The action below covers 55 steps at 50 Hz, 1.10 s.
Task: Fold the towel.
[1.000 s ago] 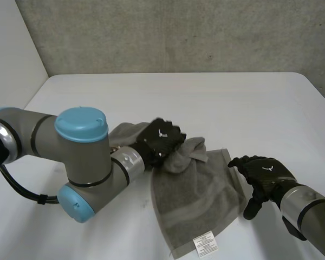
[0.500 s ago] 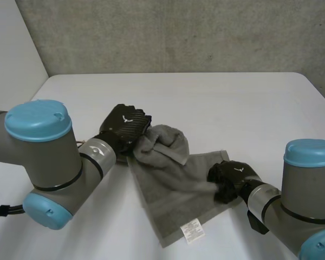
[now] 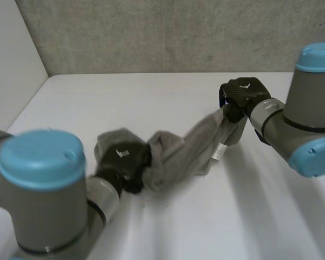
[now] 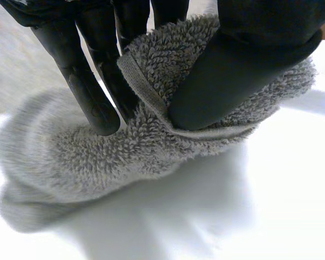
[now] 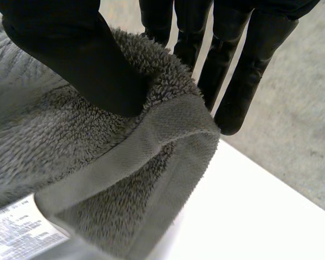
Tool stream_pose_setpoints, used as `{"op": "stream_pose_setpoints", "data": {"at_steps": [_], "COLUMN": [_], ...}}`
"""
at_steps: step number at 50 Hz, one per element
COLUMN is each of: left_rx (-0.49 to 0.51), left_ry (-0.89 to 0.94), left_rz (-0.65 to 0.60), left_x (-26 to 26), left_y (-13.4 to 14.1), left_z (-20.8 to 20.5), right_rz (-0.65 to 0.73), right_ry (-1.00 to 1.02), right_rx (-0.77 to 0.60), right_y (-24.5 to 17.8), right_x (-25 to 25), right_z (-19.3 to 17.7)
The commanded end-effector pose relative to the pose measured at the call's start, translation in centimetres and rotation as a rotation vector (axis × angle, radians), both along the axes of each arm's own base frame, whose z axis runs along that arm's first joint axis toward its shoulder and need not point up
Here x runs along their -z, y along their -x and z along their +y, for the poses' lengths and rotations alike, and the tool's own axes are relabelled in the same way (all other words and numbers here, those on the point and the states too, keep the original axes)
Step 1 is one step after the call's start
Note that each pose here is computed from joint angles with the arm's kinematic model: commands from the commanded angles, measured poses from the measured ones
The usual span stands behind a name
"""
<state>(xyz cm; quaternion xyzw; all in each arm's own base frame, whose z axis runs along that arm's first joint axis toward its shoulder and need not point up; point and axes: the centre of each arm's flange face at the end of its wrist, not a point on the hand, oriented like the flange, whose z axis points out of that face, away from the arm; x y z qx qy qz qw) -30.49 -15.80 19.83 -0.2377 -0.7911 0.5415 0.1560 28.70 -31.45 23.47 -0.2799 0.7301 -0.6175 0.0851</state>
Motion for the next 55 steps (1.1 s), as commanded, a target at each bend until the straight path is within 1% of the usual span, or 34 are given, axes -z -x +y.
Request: {"op": "stream_pose_setpoints", "data": {"at_steps": [1, 5, 9, 14, 16, 18, 22, 24, 25, 27, 29, 30, 32, 33, 35, 36, 37, 38, 40, 41, 43, 44, 45, 46, 47, 48, 49, 50, 52, 55], "left_rx": [0.019, 0.005, -0.002, -0.033, -0.051, -0.070, -0.074, -0.054, -0.054, -0.034, 0.029, 0.029, 0.099, 0.100, 0.162, 0.163, 0.190, 0.190, 0.243, 0.243, 0.308, 0.308, 0.346, 0.346, 0.384, 0.385, 0.433, 0.433, 0.499, 0.518], "left_ry": [-0.100, -0.098, -0.088, -0.054, -0.042, -0.014, 0.015, 0.026, 0.026, 0.026, 0.038, 0.038, 0.073, 0.073, 0.115, 0.116, 0.125, 0.125, 0.132, 0.132, 0.134, 0.134, 0.131, 0.131, 0.128, 0.128, 0.122, 0.121, 0.118, 0.149], "left_rz": [-0.004, -0.007, 0.003, 0.033, 0.040, 0.070, 0.096, 0.112, 0.112, 0.114, 0.081, 0.080, 0.000, -0.001, -0.095, -0.096, -0.137, -0.137, -0.191, -0.191, -0.207, -0.207, -0.203, -0.203, -0.193, -0.193, -0.174, -0.174, -0.147, -0.130], "left_x": [2.9, 3.3, 3.3, 2.0, 1.6, 0.2, -1.2, -2.0, -2.0, -2.1, -1.9, -1.9, -1.4, -1.4, -0.7, -0.7, -0.1, -0.1, 1.0, 1.0, 1.7, 1.7, 2.0, 2.0, 2.2, 2.2, 2.4, 2.4, 2.8, 3.1], "left_y": [1.4, 1.9, 2.6, 2.5, 2.1, 1.5, 1.2, 1.3, 1.3, 1.4, 1.7, 1.7, 1.7, 1.7, 1.4, 1.4, 1.2, 1.2, 0.7, 0.7, 0.7, 0.7, 0.8, 0.8, 1.0, 1.0, 1.4, 1.4, 1.9, 2.4], "left_z": [2.4, 1.8, 1.0, -0.3, -0.9, -1.7, -1.9, -1.8, -1.8, -1.7, -1.7, -1.7, -2.2, -2.2, -3.0, -3.0, -3.6, -3.6, -4.7, -4.7, -5.3, -5.3, -5.4, -5.4, -5.3, -5.3, -5.0, -5.0, -4.7, -4.8], "right_rz": [0.092, 0.159, 0.196, 0.175, 0.157, 0.151, 0.146, 0.145, 0.145, 0.156, 0.164, 0.164, 0.177, 0.177, 0.183, 0.183, 0.189, 0.195, 0.199, 0.199, 0.203, 0.203, 0.203, 0.206, 0.206, 0.208, 0.211, 0.211, 0.211, 0.199], "right_ry": [-0.068, -0.085, -0.069, -0.020, 0.015, 0.026, 0.036, 0.033, 0.033, 0.018, 0.004, 0.004, -0.028, -0.028, -0.049, -0.050, -0.060, -0.066, -0.077, -0.077, -0.105, -0.105, -0.119, -0.135, -0.136, -0.152, -0.170, -0.170, -0.187, -0.212], "right_rx": [0.020, 0.027, 0.039, 0.071, 0.077, 0.073, 0.066, 0.053, 0.053, 0.035, 0.024, 0.024, 0.012, 0.012, 0.021, 0.021, 0.016, 0.004, -0.009, -0.009, -0.039, -0.039, -0.051, -0.049, -0.049, -0.036, -0.020, -0.019, -0.006, 0.005], "right_y": [-0.8, -1.3, -1.3, -0.7, -0.1, 0.1, 0.5, 1.0, 1.0, 1.5, 1.8, 1.8, 2.4, 2.4, 3.6, 3.6, 4.1, 4.5, 4.8, 4.8, 5.2, 5.2, 5.5, 5.8, 5.8, 6.3, 6.9, 6.9, 7.4, 8.2], "right_x": [3.9, 6.0, 6.1, 3.6, 1.4, 0.6, -0.5, -1.3, -1.3, -1.3, -1.1, -1.1, -0.4, -0.4, -0.2, -0.2, -0.1, 0.0, 0.2, 0.2, 0.7, 0.7, 1.1, 1.5, 1.5, 2.0, 2.5, 2.5, 3.0, 4.0], "right_z": [-2.1, -2.1, -2.1, -2.0, -1.3, -0.7, 0.3, 1.7, 1.8, 3.2, 3.9, 3.9, 5.1, 5.2, 6.0, 6.0, 6.7, 7.4, 8.1, 8.1, 9.4, 9.4, 10.0, 10.3, 10.3, 10.4, 10.4, 10.4, 10.3, 10.1]}}
